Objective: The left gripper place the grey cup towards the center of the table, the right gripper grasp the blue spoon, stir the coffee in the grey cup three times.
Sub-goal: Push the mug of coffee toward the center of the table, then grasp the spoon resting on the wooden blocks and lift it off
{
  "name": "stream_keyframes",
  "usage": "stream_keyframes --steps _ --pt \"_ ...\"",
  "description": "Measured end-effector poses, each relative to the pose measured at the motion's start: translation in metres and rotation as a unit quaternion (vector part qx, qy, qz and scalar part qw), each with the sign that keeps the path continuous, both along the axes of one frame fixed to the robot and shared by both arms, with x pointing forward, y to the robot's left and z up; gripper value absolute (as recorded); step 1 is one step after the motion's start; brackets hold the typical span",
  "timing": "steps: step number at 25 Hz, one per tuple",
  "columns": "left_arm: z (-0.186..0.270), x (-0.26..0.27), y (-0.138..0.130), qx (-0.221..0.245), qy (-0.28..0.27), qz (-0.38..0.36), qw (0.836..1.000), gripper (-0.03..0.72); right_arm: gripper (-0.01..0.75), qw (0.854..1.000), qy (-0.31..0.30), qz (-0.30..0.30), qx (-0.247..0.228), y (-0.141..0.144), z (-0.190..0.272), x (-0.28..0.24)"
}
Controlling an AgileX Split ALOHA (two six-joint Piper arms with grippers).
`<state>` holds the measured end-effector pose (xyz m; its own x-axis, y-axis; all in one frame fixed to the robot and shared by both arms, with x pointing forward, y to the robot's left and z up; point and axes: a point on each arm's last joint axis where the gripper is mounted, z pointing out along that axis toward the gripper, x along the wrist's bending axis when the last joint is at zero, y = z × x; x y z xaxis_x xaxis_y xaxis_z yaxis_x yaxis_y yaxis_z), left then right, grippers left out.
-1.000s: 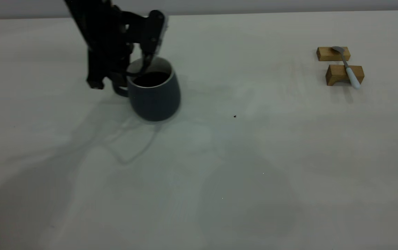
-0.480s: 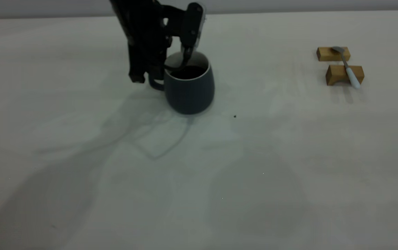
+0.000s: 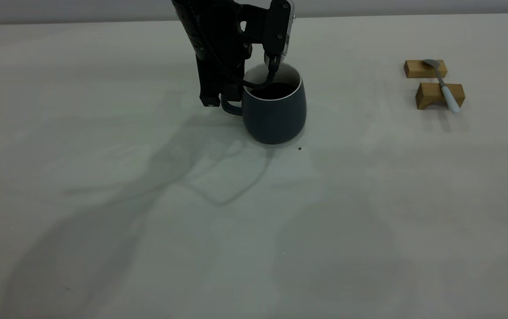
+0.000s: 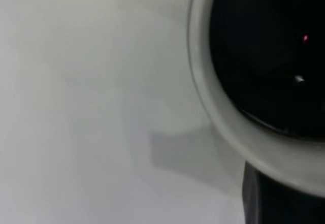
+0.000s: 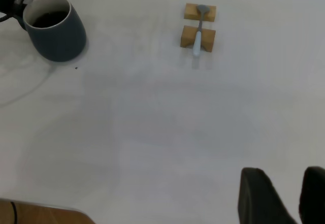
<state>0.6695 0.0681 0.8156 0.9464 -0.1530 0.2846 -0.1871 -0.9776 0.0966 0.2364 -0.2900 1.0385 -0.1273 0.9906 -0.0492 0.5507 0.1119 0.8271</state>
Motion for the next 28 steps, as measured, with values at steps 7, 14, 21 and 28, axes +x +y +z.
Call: stream_keyframes --steps 7,14,21,28 --pt "0.0 0.0 0.0 0.001 -0.001 -0.002 1.0 0.205 0.238 1.0 0.0 0.0 0.0 0.0 0.0 0.0" --pt "0.002 -0.002 0.0 0.006 0.007 -0.003 1.0 0.45 0.238 1.0 0.0 0.0 0.0 0.0 0.0 0.0" --pt "0.043 -0.004 0.001 0.002 0.007 0.011 1.0 0.653 0.238 1.0 0.0 0.0 0.0 0.0 0.0 0.0" --pt "0.142 -0.02 0.01 -0.013 0.002 0.046 0.999 0.572 0.238 1.0 0.0 0.0 0.0 0.0 0.0 0.0"
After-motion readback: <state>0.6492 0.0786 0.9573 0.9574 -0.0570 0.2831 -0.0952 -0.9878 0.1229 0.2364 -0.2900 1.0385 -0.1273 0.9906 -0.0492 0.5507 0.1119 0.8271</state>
